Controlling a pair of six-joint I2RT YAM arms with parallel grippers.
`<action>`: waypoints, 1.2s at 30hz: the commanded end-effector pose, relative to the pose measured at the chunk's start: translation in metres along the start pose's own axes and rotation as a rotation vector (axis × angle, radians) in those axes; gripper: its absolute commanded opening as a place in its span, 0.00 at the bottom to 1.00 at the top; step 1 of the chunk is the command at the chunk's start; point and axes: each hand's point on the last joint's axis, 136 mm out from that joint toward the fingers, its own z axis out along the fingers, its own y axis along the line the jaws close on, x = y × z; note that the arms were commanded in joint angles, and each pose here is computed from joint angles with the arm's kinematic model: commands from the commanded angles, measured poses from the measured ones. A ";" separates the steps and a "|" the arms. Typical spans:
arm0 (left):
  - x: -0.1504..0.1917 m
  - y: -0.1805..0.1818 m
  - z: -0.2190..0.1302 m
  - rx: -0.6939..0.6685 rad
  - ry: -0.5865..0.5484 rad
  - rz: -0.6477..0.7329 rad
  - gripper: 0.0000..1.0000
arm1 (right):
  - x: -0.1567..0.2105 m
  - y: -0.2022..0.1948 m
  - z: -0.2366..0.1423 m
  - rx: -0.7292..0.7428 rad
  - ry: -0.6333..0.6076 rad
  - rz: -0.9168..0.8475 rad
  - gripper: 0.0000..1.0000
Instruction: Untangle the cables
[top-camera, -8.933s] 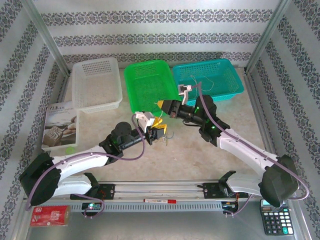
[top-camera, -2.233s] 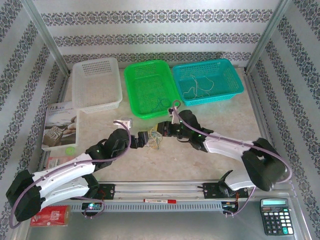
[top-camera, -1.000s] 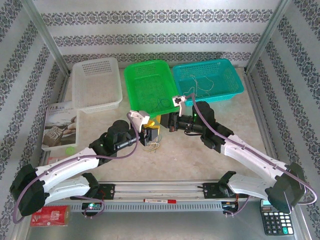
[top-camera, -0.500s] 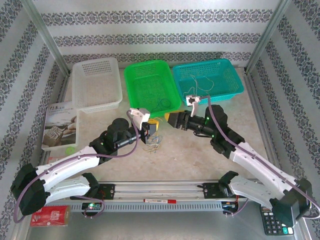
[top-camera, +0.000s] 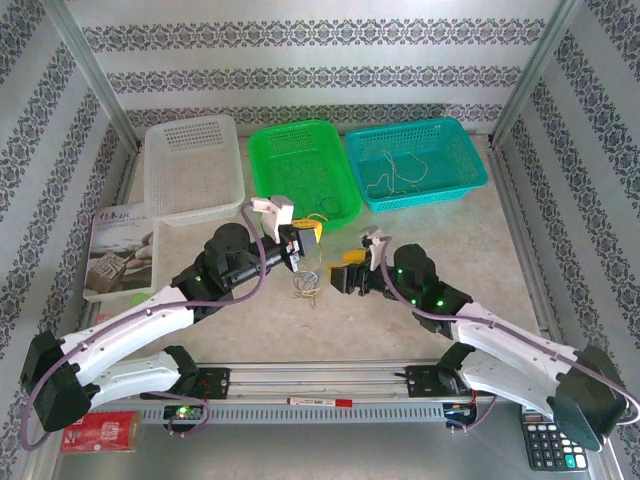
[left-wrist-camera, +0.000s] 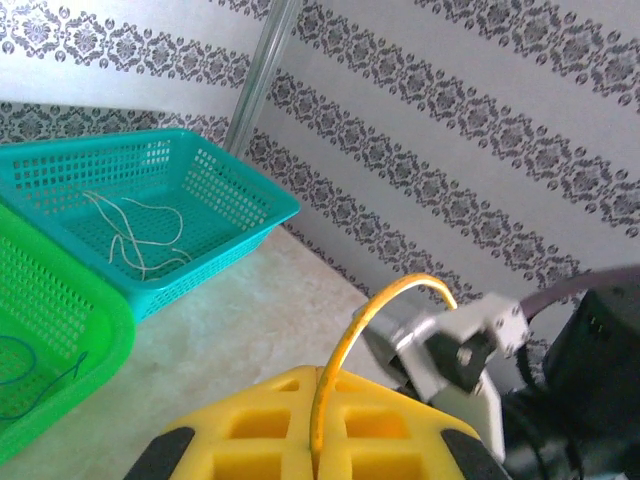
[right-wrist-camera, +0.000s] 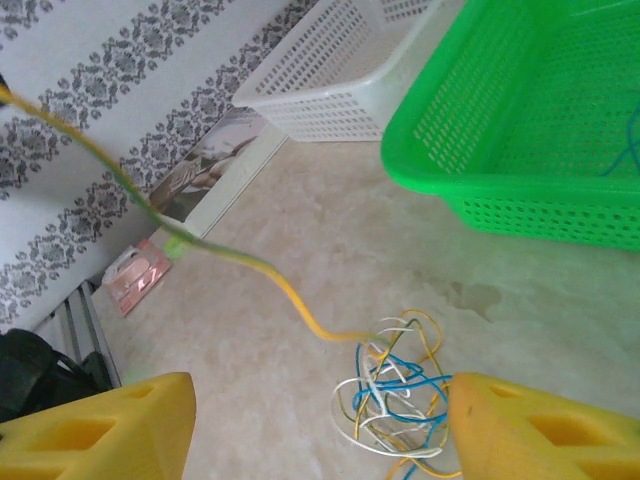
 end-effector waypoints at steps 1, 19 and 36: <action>-0.017 -0.008 0.002 0.029 -0.025 -0.042 0.00 | -0.022 0.007 0.008 0.001 -0.092 -0.086 0.67; -0.091 -0.048 -0.015 0.133 -0.163 -0.171 0.00 | -0.013 -0.039 0.044 0.146 -0.161 0.017 0.61; -0.145 0.142 -0.082 -0.576 -0.216 -0.100 0.00 | 0.015 -0.060 0.011 0.229 -0.128 0.111 0.66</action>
